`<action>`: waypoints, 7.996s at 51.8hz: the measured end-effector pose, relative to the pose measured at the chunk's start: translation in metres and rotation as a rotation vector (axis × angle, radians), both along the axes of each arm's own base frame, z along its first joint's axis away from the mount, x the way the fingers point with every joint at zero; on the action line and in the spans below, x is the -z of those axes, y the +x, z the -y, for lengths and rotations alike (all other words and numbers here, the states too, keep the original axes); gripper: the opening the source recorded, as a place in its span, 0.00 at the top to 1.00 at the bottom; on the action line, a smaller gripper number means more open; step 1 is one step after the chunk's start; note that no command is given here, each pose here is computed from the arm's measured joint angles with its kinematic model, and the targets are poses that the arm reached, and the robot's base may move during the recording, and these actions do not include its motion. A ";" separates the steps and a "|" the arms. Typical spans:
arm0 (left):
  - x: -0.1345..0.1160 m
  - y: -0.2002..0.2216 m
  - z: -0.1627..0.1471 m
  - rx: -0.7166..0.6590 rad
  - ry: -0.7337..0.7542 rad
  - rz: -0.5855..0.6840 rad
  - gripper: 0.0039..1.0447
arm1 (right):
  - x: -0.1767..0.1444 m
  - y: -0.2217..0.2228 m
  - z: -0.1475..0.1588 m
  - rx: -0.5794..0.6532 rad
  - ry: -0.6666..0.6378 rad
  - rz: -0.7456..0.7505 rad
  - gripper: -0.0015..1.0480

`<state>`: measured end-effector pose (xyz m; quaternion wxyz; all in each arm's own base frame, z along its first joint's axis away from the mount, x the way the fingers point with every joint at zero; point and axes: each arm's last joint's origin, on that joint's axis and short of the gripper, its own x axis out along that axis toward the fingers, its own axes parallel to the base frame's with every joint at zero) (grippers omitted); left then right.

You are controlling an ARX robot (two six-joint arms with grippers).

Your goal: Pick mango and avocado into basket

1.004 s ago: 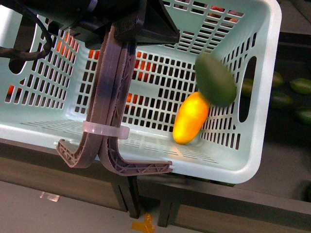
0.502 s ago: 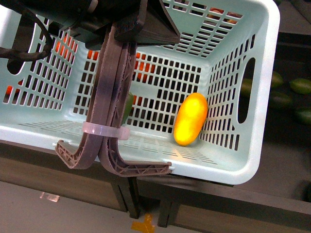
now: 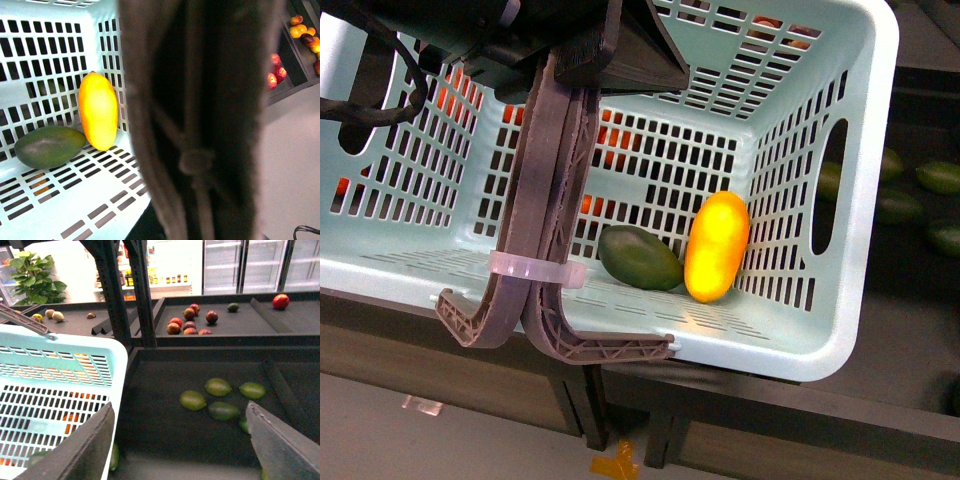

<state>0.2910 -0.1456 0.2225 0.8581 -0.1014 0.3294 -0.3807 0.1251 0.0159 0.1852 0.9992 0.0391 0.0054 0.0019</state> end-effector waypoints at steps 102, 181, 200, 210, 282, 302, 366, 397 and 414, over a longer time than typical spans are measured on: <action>0.000 -0.002 0.003 0.022 -0.005 -0.002 0.95 | 0.020 -0.028 0.016 0.003 -0.078 0.012 0.07; 0.001 0.000 0.001 0.003 0.002 -0.002 0.95 | 0.020 -0.028 0.016 0.000 -0.078 0.010 0.07; 0.001 0.002 -0.002 -0.018 0.010 0.003 0.95 | 0.020 -0.028 0.016 0.001 -0.078 0.010 0.07; 0.001 -0.001 0.002 0.023 -0.008 -0.006 0.95 | 0.020 -0.028 0.016 0.001 -0.078 0.010 0.07; 0.029 0.235 0.022 -1.255 -0.779 -0.500 0.95 | 0.020 -0.028 0.016 0.002 -0.078 0.010 0.07; 0.086 0.292 -0.003 -1.356 -0.855 -0.400 0.86 | 0.020 -0.028 0.016 0.001 -0.078 0.010 0.07; -0.023 -0.043 -0.192 -0.934 -0.070 0.465 0.28 | 0.020 -0.028 0.016 0.002 -0.078 0.010 0.07; 0.035 -0.131 -0.146 -0.803 0.201 0.681 0.98 | 0.020 -0.028 0.016 0.002 -0.078 0.010 0.07; 0.048 -0.155 -0.146 -0.803 0.207 0.681 0.98 | 0.020 -0.028 0.016 0.002 -0.078 0.010 0.07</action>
